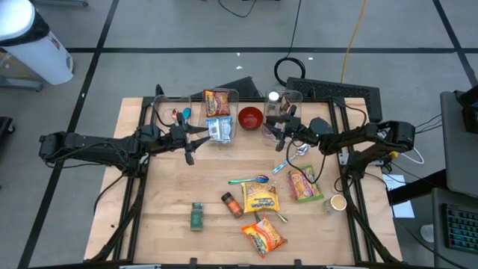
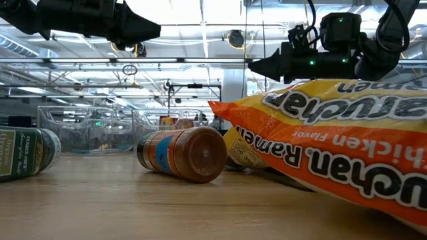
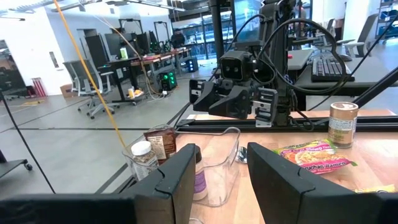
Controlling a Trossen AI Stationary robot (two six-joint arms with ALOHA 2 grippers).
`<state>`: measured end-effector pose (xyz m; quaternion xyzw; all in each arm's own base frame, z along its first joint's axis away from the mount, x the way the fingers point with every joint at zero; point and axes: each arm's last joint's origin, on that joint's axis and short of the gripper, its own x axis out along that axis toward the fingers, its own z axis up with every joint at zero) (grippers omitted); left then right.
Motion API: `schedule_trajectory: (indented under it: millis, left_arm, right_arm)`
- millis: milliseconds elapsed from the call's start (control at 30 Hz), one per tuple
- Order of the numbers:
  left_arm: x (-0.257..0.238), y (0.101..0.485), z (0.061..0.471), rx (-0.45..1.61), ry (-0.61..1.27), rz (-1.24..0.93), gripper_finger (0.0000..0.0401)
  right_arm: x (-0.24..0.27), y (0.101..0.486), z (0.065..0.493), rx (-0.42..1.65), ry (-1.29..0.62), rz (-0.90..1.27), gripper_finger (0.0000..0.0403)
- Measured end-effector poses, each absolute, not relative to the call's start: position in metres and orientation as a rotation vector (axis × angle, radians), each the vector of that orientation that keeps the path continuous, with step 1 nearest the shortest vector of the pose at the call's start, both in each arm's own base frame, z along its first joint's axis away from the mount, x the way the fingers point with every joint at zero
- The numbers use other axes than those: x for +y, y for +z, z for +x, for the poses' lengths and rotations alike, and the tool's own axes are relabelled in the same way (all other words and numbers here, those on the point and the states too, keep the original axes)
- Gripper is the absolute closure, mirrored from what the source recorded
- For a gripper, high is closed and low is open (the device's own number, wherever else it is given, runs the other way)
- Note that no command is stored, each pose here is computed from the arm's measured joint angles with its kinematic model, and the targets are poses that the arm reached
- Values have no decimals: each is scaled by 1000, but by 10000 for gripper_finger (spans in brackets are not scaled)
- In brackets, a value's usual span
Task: Pick & Place Food Item
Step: Put the white spoon into the left transparent bin
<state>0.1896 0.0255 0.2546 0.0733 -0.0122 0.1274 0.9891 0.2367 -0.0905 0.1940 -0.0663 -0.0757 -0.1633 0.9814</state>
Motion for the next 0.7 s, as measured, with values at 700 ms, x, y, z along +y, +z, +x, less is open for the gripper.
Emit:
schedule_trajectory:
  millis: [700]
  left_arm:
    - [26, 255, 190, -25, 256, 148, 249]
  right_arm:
    - [-91, 191, 237, -111, -330, -174, 273]
